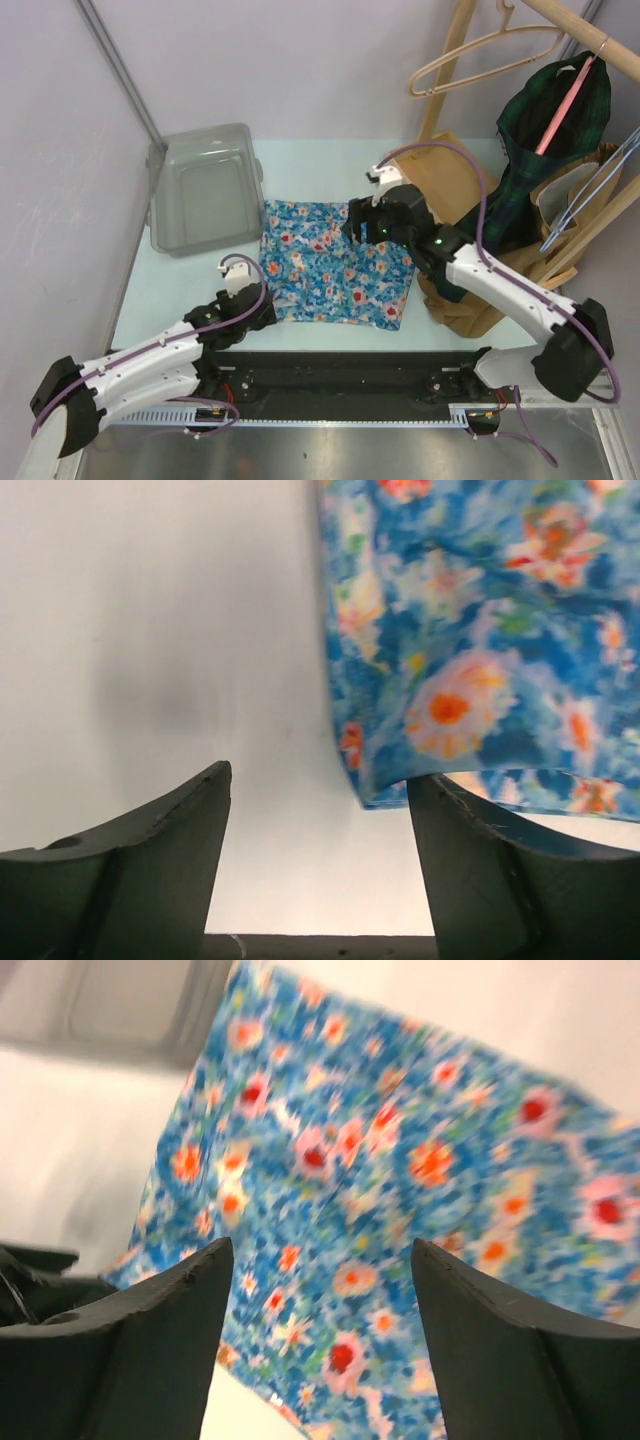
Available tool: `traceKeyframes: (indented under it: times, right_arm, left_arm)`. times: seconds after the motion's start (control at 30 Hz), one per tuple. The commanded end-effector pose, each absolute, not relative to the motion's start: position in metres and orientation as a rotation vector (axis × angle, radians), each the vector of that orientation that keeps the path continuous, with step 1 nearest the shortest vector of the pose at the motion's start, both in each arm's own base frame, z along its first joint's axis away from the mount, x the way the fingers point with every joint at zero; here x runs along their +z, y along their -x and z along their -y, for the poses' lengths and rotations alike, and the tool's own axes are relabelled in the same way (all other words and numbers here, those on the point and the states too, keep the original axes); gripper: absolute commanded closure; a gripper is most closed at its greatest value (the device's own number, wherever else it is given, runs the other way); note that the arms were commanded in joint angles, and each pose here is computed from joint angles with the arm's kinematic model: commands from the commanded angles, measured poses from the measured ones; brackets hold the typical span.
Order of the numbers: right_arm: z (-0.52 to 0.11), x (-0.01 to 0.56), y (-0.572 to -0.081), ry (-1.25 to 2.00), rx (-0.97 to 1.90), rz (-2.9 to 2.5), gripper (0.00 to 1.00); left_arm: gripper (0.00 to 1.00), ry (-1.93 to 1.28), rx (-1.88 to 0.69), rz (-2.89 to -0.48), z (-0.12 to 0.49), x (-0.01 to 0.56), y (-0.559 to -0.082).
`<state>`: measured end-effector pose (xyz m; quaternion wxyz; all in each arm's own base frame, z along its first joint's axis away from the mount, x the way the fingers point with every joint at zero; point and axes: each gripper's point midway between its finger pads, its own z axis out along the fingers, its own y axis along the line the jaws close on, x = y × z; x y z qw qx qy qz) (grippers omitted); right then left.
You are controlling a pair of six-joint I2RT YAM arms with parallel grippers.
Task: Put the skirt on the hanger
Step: Flatten the skirt, then grab a hanger with the right arm
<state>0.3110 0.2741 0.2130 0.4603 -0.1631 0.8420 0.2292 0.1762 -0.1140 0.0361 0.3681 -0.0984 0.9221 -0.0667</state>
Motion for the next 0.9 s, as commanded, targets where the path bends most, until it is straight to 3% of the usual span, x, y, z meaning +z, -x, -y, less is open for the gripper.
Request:
traceKeyframes:
  times: [0.0,0.3,0.53,0.57,0.6,0.67,0.77,0.8,0.87]
  right_arm:
    - [-0.235,0.301,-0.337,0.214,0.503,-1.839,0.21]
    - [-0.174,0.404,-0.364,0.027,0.411,-1.604,0.2]
    - [-0.141,0.472,-0.425,-0.131,0.318,-1.494,0.17]
    - [-0.125,0.51,-0.427,-0.191,0.292,-1.443,0.16]
    - [-0.132,0.489,-0.459,-0.191,0.265,-1.505,0.15]
    - [-0.129,0.523,-0.471,-0.203,0.276,-1.462,0.14]
    - [-0.136,0.497,-0.513,-0.246,0.223,-1.545,0.09]
    - [-0.128,0.533,-0.507,-0.283,0.241,-1.466,0.08]
    - [-0.123,0.501,-0.531,-0.341,0.163,-1.528,0.07]
  left_arm:
    - [0.23,0.345,-0.118,-2.317,0.101,0.054,-0.181]
    - [0.19,0.314,-0.294,-2.156,0.117,0.1,-0.198]
    - [0.16,0.222,-0.328,-2.148,0.132,0.116,-0.204]
    - [0.16,0.209,-0.325,-2.15,0.134,0.12,-0.206]
    - [0.15,0.2,-0.328,-2.15,0.135,0.121,-0.206]
    - [0.15,0.164,-0.344,-2.145,0.14,0.125,-0.208]
    - [0.14,0.142,-0.37,-2.123,0.146,0.132,-0.211]
    - [0.14,0.144,-0.379,-2.113,0.147,0.135,-0.212]
    - [0.14,0.134,-0.389,-2.1,0.149,0.139,-0.214]
